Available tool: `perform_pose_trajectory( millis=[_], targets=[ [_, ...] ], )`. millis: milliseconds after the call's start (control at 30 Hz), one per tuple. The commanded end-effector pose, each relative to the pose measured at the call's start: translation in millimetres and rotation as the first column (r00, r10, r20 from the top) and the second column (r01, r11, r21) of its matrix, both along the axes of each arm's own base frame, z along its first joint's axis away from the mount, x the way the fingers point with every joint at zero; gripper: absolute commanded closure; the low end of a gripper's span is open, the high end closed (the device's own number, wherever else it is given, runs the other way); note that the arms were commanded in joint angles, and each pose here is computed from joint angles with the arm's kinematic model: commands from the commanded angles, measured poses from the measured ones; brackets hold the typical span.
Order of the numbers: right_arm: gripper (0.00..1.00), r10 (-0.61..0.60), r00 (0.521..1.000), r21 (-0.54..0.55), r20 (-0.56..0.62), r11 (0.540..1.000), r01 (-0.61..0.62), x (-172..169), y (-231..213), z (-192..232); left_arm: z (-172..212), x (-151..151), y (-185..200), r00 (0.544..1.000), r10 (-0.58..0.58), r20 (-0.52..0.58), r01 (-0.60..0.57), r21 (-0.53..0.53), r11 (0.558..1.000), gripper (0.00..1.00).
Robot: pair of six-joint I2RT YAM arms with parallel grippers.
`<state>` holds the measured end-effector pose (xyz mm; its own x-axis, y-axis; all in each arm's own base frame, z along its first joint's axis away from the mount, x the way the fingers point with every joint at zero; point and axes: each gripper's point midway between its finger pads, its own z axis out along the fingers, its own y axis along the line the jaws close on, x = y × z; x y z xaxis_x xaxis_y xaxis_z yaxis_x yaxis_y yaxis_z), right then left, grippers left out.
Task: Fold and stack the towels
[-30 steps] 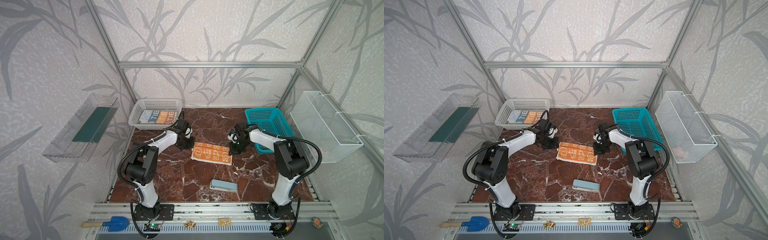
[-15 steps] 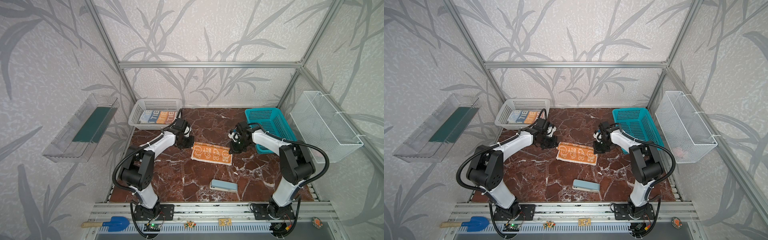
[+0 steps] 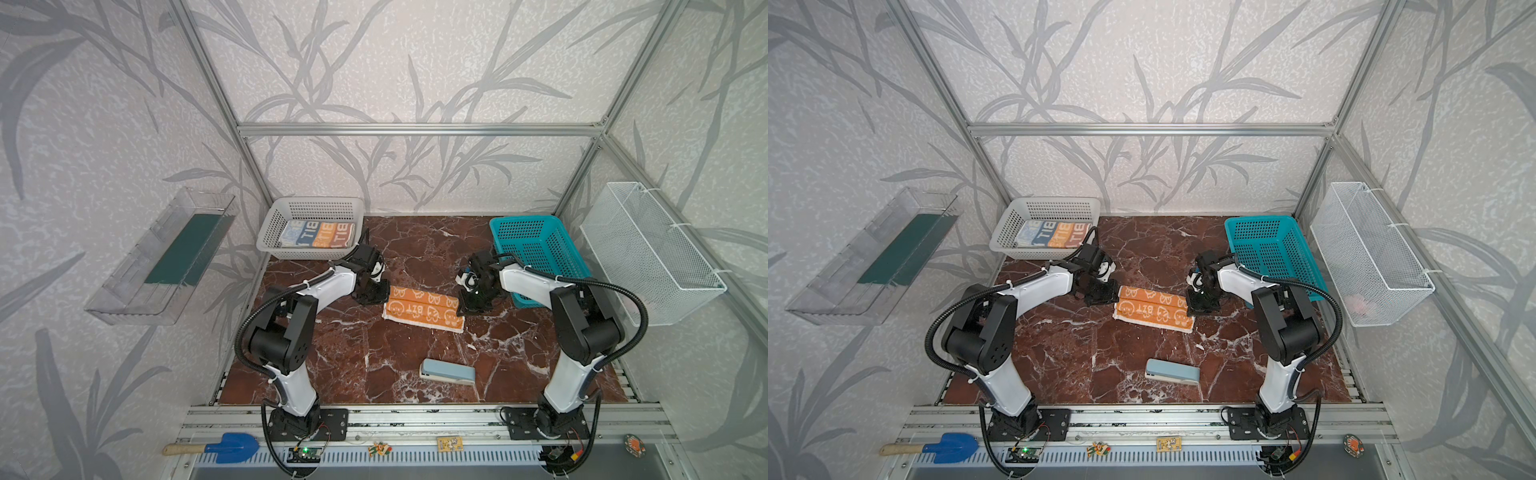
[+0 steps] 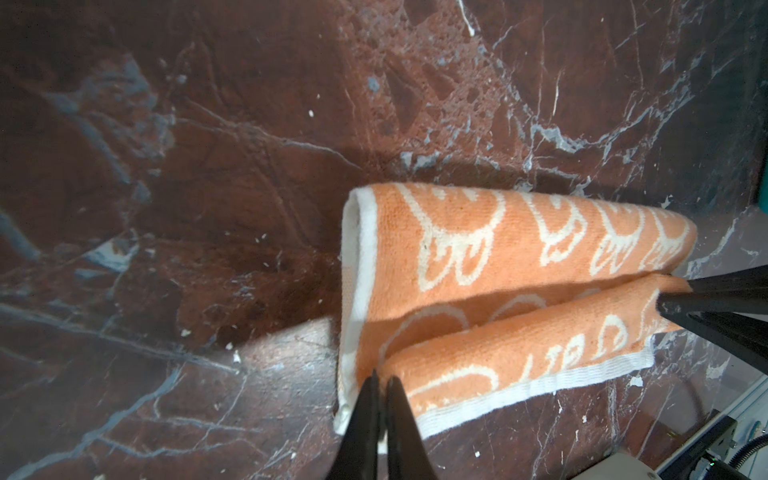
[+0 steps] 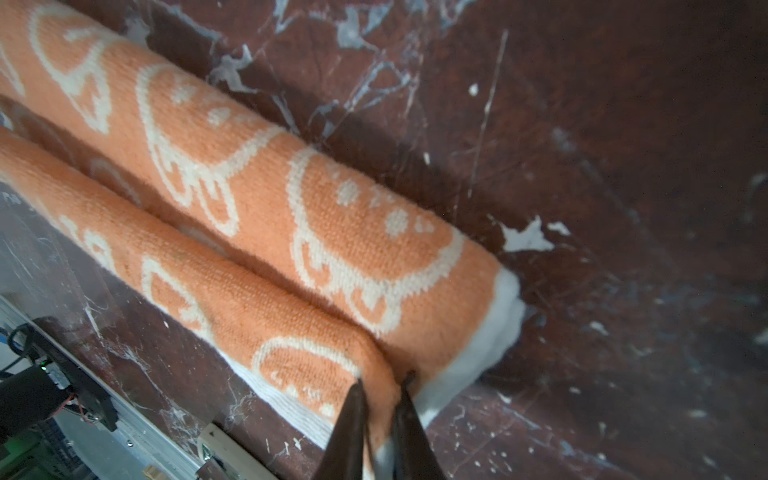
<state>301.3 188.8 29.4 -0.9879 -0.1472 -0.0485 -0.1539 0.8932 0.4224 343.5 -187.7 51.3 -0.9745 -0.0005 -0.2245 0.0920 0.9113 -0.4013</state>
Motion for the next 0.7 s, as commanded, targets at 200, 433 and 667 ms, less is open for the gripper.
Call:
perform_pose_trajectory(
  millis=[200,433,667],
  targets=[
    [0.45,-0.014,0.996,0.024,0.086,1.0,0.012,4.1,7.4,49.7,58.6,9.5,-16.2,0.994,-0.025,0.109,0.027,-0.026,0.999,0.49],
    [0.24,-0.053,0.994,0.154,0.097,0.987,0.037,-3.0,31.4,70.2,70.9,3.9,-50.4,0.996,0.007,0.089,0.008,-0.166,0.986,0.32],
    [0.11,-0.068,0.998,0.245,-0.001,0.967,0.067,-19.4,53.9,38.2,27.0,-21.5,-57.1,0.999,0.04,-0.027,-0.045,-0.194,0.98,0.16]
  ],
)
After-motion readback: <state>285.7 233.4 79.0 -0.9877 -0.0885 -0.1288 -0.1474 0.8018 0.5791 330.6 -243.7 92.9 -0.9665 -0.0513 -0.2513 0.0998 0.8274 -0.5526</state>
